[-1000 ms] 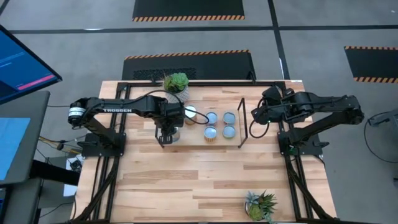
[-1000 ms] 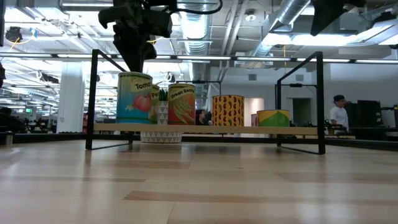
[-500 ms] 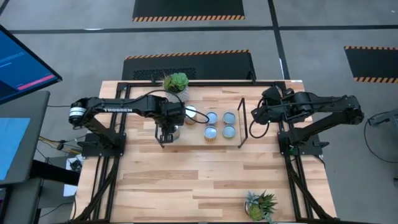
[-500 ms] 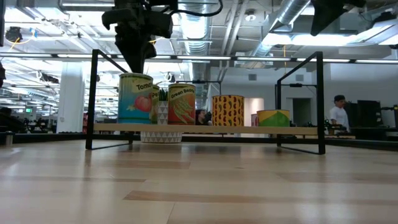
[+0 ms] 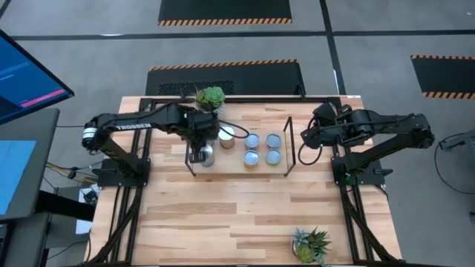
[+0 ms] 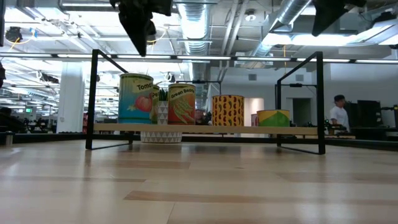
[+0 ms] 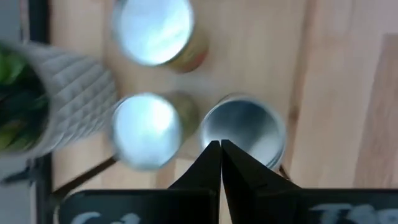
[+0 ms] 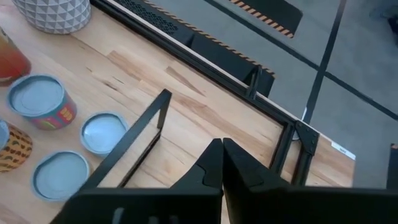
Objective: Pick and place cans onto a shelf
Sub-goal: Adjust the canned spicy black beans
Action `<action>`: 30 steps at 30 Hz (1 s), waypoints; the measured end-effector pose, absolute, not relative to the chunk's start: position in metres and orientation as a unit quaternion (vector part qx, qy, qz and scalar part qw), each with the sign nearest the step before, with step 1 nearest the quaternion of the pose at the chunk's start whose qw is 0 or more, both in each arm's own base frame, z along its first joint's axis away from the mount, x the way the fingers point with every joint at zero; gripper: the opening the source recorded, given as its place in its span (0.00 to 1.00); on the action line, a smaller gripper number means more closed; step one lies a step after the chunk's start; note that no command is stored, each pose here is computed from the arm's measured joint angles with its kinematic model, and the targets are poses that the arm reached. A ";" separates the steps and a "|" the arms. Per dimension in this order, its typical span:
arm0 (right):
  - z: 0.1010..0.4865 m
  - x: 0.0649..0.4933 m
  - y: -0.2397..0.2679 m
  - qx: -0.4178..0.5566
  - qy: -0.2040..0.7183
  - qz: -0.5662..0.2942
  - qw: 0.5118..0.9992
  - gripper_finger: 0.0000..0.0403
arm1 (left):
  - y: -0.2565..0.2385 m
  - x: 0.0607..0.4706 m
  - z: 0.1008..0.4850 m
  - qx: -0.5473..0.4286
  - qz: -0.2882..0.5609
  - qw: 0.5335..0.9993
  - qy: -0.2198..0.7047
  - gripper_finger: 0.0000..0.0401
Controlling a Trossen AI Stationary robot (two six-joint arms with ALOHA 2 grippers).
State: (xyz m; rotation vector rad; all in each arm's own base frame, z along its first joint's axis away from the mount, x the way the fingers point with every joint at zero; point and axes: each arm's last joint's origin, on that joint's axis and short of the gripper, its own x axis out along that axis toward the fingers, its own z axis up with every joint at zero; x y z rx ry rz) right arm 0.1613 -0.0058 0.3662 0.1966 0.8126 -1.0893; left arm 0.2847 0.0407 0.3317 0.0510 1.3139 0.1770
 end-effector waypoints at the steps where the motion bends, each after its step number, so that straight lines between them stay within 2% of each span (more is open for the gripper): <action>1: 0.366 0.161 -0.006 0.089 0.378 -0.503 0.772 0.04 | 0.041 0.283 0.335 0.022 0.091 0.784 0.614 0.00; 8: 0.366 0.162 -0.006 0.082 0.379 -0.497 0.776 0.06 | 0.040 0.271 0.353 -0.013 0.123 0.770 0.626 0.00; 14: 0.372 0.183 -0.003 0.027 0.370 -0.419 0.828 0.06 | 0.032 0.252 0.358 -0.002 0.128 0.734 0.667 0.00; 18: 0.381 0.204 -0.002 -0.012 0.341 -0.343 0.875 0.04 | 0.024 0.235 0.374 -0.011 0.144 0.762 0.632 0.00; 22: 0.386 0.230 -0.008 -0.021 0.302 -0.288 0.908 0.03 | 0.018 0.213 0.391 -0.024 0.206 0.785 0.584 0.00; 30: 0.339 0.301 -0.023 -0.051 0.373 -0.172 0.910 0.03 | 0.007 0.163 0.420 -0.066 0.304 0.829 0.466 0.00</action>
